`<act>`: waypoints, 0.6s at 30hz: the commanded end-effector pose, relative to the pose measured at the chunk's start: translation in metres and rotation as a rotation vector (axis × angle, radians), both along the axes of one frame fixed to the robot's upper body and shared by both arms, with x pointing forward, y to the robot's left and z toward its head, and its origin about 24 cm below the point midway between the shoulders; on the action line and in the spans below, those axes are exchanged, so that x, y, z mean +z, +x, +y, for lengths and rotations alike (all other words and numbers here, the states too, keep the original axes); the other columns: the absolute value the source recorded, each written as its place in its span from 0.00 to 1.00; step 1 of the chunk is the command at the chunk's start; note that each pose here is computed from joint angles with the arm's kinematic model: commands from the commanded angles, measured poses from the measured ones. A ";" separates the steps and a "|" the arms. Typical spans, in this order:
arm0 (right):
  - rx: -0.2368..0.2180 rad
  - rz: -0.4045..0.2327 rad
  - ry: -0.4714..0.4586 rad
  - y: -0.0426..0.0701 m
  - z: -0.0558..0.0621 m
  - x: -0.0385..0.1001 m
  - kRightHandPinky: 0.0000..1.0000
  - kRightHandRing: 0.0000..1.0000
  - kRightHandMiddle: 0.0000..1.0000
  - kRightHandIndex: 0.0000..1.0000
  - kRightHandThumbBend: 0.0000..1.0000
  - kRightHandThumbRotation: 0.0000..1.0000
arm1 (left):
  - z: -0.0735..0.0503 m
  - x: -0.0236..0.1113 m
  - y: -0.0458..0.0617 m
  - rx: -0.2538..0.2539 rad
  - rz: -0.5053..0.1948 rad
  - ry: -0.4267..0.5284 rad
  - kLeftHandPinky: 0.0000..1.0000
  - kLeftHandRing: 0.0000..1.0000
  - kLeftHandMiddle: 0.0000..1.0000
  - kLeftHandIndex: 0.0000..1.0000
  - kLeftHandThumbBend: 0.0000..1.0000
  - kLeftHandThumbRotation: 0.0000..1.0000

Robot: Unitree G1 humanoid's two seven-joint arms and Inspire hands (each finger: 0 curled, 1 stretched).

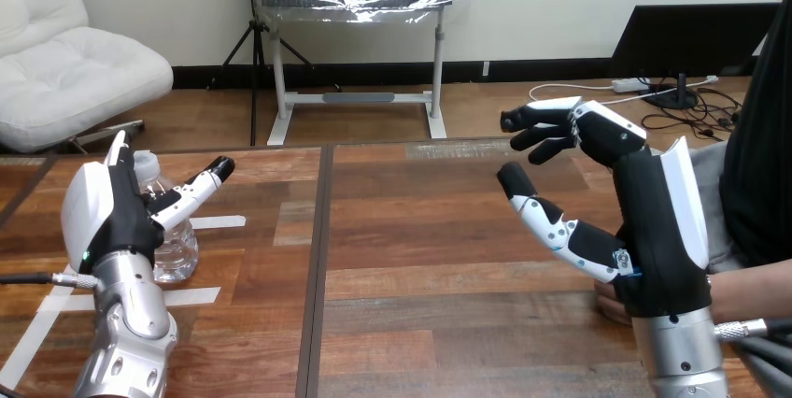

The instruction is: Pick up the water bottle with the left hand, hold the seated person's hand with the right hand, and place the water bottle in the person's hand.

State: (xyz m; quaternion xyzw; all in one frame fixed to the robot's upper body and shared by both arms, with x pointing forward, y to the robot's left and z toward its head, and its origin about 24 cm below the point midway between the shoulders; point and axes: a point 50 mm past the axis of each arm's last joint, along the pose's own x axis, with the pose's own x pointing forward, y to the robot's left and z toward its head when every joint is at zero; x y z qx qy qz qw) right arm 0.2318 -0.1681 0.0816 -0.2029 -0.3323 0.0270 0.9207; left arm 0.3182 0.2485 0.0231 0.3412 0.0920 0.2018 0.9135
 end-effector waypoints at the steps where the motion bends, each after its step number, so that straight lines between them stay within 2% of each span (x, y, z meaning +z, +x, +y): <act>1: 0.009 -0.090 -0.016 0.008 0.000 0.020 0.48 0.57 0.63 0.59 0.46 0.05 | 0.001 0.030 0.018 -0.010 -0.095 0.035 0.81 0.89 0.92 0.92 0.92 0.61; 18: 0.014 -0.093 -0.019 0.008 0.000 0.021 0.48 0.57 0.62 0.58 0.46 0.04 | 0.000 0.027 0.017 -0.003 -0.094 -0.037 0.76 0.85 0.89 0.89 0.84 0.55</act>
